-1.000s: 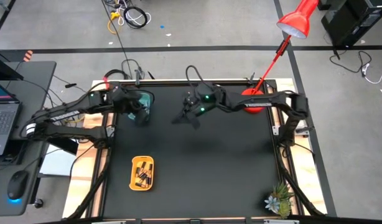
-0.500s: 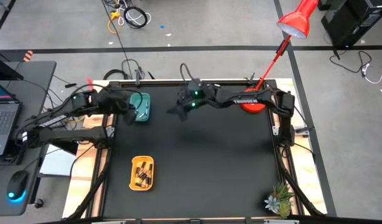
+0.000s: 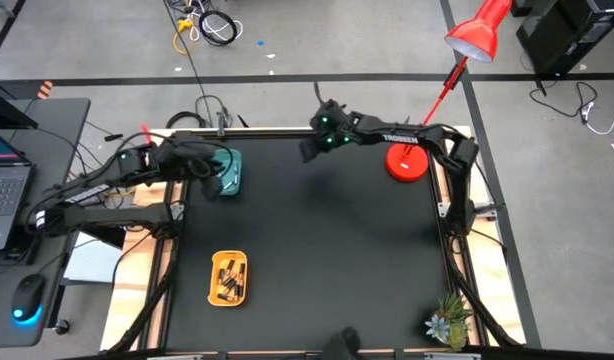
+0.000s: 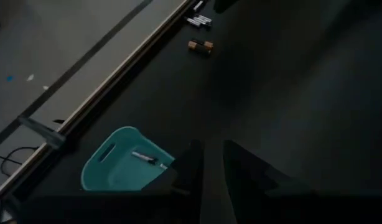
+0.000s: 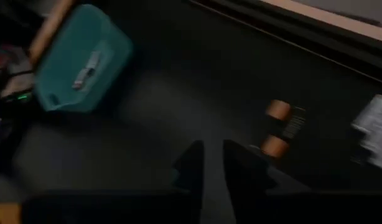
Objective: Sort batteries
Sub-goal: Put the white battery into the blue bin
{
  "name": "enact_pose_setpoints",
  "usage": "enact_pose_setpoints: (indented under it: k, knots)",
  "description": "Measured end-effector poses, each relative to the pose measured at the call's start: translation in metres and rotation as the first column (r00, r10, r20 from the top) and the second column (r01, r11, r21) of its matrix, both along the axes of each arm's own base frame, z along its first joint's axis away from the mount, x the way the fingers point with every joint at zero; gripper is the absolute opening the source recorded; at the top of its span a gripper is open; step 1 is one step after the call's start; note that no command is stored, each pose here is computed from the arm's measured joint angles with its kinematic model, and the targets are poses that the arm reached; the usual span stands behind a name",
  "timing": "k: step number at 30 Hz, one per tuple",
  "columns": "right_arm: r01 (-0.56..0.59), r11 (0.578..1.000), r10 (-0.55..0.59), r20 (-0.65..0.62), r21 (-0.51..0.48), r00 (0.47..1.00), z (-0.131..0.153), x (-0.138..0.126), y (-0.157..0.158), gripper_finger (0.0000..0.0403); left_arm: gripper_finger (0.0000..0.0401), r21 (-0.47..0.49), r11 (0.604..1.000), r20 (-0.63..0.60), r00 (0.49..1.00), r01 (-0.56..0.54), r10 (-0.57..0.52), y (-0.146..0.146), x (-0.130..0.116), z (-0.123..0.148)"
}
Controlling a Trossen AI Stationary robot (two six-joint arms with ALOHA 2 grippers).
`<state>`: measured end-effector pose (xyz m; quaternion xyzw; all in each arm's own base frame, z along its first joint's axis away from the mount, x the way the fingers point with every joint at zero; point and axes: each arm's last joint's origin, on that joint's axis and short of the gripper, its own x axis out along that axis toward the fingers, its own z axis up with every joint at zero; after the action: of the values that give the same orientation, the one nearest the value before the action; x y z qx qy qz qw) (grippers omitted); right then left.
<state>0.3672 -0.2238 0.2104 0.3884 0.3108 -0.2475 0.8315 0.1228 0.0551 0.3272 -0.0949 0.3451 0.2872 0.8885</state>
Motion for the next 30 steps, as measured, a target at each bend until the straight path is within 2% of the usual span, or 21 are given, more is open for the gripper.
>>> enact_pose_setpoints:
  k: [2,5,8,13,18,30]
  knots:
    - [0.046,0.999,-0.045,-0.053,0.006,0.998,-0.003,-0.009,-0.008,0.0104,0.0069,-0.01,1.0,-0.001,1.0,0.009,-0.009,0.002,0.005,-0.001]
    - [0.093,0.995,-0.097,-0.129,-0.035,0.987,-0.007,-0.019,-0.017,0.0138,0.0069,-0.018,1.0,-0.008,1.0,0.017,-0.017,0.006,0.016,-0.004]
    - [0.097,0.993,-0.107,-0.191,-0.061,0.976,-0.009,-0.027,-0.021,0.0156,0.0069,-0.023,1.0,-0.017,1.0,0.017,-0.017,0.01,0.028,-0.008]
    - [0.065,0.997,-0.073,-0.287,-0.036,0.955,-0.022,-0.036,-0.027,0.0158,0.0069,-0.065,0.996,0.002,0.998,0.058,-0.058,0.016,0.046,-0.014]
    - [0.006,0.996,-0.036,-0.333,-0.09,0.942,-0.027,-0.035,-0.027,0.0158,0.0069,-0.088,0.993,0.036,0.997,0.074,-0.071,0.02,0.058,-0.017]
    - [-0.012,0.991,-0.034,-0.34,-0.134,0.94,-0.041,-0.028,-0.038,0.0162,0.0069,-0.137,0.988,0.098,0.994,0.068,-0.055,0.025,0.063,-0.016]
